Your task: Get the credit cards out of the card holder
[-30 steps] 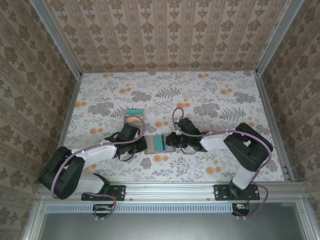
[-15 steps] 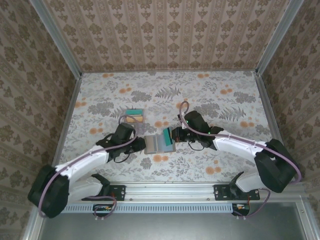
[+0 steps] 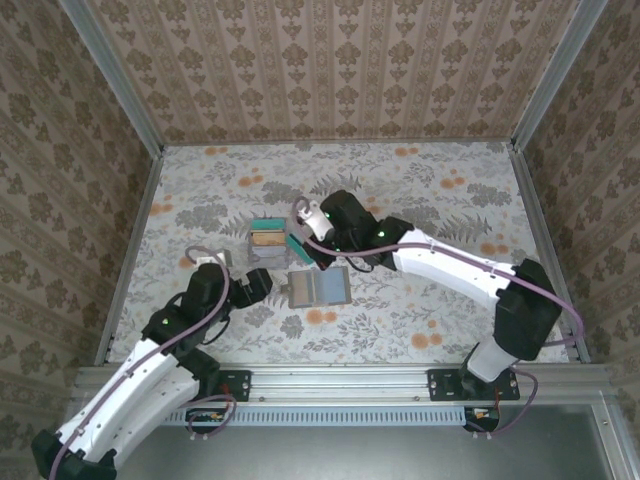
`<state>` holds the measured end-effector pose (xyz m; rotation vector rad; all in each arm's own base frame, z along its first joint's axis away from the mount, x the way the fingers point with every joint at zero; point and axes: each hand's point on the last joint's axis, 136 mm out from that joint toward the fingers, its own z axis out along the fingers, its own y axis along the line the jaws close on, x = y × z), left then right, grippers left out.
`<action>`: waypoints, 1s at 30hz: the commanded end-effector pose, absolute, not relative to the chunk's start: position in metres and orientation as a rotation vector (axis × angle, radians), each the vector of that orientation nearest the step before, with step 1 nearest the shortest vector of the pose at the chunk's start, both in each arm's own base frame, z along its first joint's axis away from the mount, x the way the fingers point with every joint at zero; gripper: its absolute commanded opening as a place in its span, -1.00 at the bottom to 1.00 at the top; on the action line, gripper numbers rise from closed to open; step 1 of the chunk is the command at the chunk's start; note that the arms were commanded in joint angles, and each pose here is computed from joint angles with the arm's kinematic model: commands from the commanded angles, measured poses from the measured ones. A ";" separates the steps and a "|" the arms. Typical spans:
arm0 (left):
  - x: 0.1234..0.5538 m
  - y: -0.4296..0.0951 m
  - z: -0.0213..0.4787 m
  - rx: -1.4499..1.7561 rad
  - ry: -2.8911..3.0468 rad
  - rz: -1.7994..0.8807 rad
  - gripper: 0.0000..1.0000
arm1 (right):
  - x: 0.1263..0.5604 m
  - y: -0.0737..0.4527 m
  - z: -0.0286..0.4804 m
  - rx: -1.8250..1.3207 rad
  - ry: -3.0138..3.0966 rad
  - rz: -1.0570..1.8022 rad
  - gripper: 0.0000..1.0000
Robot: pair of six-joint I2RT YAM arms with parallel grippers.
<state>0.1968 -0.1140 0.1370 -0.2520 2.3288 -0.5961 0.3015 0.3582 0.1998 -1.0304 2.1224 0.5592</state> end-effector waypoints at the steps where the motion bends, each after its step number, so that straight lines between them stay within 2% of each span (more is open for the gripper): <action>1: 0.186 -0.091 0.129 -0.308 2.356 -0.492 1.00 | 0.310 0.370 0.204 -1.283 1.999 0.430 -1.00; 13: 0.176 -0.069 0.146 -0.337 2.294 -0.449 1.00 | 0.358 0.415 0.202 -1.645 1.756 0.197 -1.00; 22: 0.167 -0.060 0.153 -0.371 2.268 -0.461 1.00 | 0.393 0.439 0.185 -1.731 1.694 0.097 -1.00; 30: 0.165 -0.057 0.155 -0.387 2.268 -0.450 1.00 | 0.407 0.449 0.167 -1.763 1.710 0.099 -1.00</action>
